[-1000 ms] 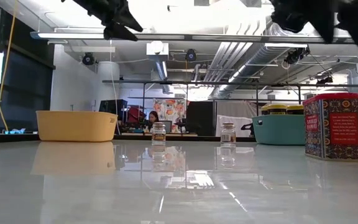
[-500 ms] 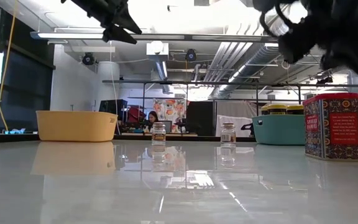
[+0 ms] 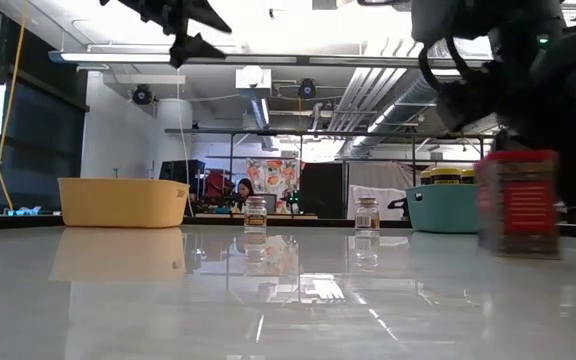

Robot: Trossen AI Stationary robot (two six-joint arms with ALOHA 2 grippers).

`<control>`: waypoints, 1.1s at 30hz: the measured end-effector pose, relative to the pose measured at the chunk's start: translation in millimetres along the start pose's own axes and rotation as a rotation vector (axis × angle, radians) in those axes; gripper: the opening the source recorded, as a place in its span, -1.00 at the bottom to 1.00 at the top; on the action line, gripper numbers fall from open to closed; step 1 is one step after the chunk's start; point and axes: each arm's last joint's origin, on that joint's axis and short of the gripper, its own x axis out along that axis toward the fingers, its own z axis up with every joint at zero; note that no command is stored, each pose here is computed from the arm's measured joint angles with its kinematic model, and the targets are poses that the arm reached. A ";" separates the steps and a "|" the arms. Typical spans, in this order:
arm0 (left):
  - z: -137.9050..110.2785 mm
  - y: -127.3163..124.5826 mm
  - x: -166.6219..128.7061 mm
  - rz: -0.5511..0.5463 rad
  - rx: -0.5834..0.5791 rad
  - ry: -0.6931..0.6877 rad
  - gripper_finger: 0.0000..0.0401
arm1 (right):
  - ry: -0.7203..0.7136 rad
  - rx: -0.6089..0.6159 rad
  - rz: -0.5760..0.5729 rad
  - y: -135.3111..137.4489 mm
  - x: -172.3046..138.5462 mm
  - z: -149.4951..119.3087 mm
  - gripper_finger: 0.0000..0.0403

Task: Sort spices by type
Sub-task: Put the right red seasoning can into the yellow bin

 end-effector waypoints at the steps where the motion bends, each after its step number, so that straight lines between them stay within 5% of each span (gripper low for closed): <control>1: -1.1 -3.8 1.0 -0.051 0.004 0.015 0.22 | -0.029 -0.013 0.012 1.6 -0.1 2.6 -0.99; 5: -10.7 -18.4 4.9 -0.176 0.023 0.110 0.22 | -0.124 -0.044 0.032 2.7 -1.6 12.3 -0.99; 18: -74.5 -35.9 42.5 -0.275 -0.069 0.285 0.22 | -0.354 -0.123 0.088 -19.9 -15.0 49.1 -1.00; 25: -100.0 -34.6 39.6 -0.284 -0.139 0.288 0.22 | -0.416 -0.180 0.126 -29.9 -8.9 69.6 -1.00; 33: -99.3 -38.9 15.8 -0.255 -0.148 0.208 0.22 | -0.459 -0.255 0.126 -28.2 -2.4 112.6 -1.00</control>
